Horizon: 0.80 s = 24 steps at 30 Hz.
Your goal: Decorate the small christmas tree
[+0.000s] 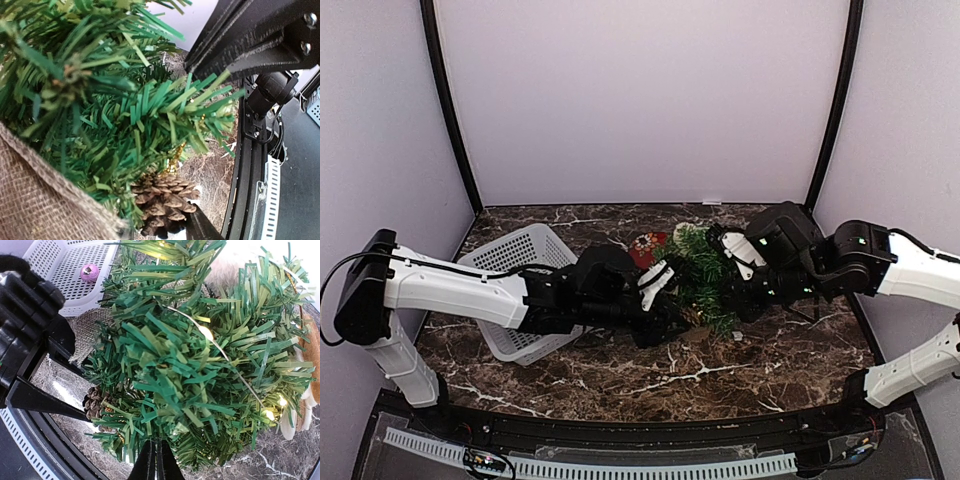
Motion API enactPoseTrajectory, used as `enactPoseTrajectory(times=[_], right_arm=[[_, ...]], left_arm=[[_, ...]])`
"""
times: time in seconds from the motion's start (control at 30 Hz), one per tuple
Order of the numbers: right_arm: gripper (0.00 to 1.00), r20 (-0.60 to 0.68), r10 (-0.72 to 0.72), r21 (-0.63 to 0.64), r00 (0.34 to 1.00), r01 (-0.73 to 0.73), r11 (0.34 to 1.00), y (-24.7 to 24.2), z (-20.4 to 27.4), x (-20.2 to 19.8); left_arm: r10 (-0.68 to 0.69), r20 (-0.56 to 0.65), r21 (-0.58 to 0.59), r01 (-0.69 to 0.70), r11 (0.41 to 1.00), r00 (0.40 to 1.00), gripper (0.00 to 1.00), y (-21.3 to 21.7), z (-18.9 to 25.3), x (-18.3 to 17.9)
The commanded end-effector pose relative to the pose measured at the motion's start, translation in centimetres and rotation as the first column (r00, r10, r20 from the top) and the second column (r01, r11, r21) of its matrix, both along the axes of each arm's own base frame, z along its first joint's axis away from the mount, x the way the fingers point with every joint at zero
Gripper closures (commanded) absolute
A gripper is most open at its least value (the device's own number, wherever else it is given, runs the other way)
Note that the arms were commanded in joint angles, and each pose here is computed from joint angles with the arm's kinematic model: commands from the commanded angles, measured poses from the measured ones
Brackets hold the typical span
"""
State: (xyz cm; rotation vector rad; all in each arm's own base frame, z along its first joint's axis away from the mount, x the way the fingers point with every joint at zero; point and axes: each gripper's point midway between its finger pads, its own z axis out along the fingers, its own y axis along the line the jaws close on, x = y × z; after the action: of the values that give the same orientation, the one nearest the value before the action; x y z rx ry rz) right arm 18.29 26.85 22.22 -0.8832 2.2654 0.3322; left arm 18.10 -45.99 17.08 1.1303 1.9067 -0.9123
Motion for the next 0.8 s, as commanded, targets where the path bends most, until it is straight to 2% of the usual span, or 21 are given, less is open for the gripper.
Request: enactPoseTrajectory(times=[0.0,0.27,0.43,0.53,0.67,0.77], right_arm=[[0.96,0.026,-0.023,0.045,0.999,0.022,0.999,-0.1,1.5,0.4],[0.87,0.058,-0.041,0.098,0.997,0.036,0.995,-0.9,3.5,0.3],[0.78,0.061,-0.033,0.144,0.998,0.024,0.989,-1.5,4.2,-0.4],[0.75,0.067,-0.043,0.186,0.997,0.03,0.982,-1.9,4.9,-0.6],[0.67,0.086,-0.089,0.25,0.992,0.065,0.966,-2.6,6.0,-0.4],[0.64,0.065,-0.102,0.262,0.993,0.081,0.962,-2.5,5.8,0.2]], left_arm=[[0.006,0.034,-0.076,-0.003,0.997,0.999,0.57,0.5,2.6,0.1],[0.002,0.076,-0.149,0.01,0.989,0.997,0.45,1.7,5.2,-0.5],[-0.032,0.064,-0.139,0.041,0.989,0.997,0.37,3.1,4.5,-1.9],[-0.03,0.048,-0.163,0.038,0.986,0.998,0.35,4.4,4.8,-2.6],[0.036,0.02,-0.189,-0.031,0.982,0.999,0.35,6.2,4.2,-2.5],[0.085,-0.01,-0.174,-0.086,0.981,0.996,0.36,6.7,3.2,-1.7]])
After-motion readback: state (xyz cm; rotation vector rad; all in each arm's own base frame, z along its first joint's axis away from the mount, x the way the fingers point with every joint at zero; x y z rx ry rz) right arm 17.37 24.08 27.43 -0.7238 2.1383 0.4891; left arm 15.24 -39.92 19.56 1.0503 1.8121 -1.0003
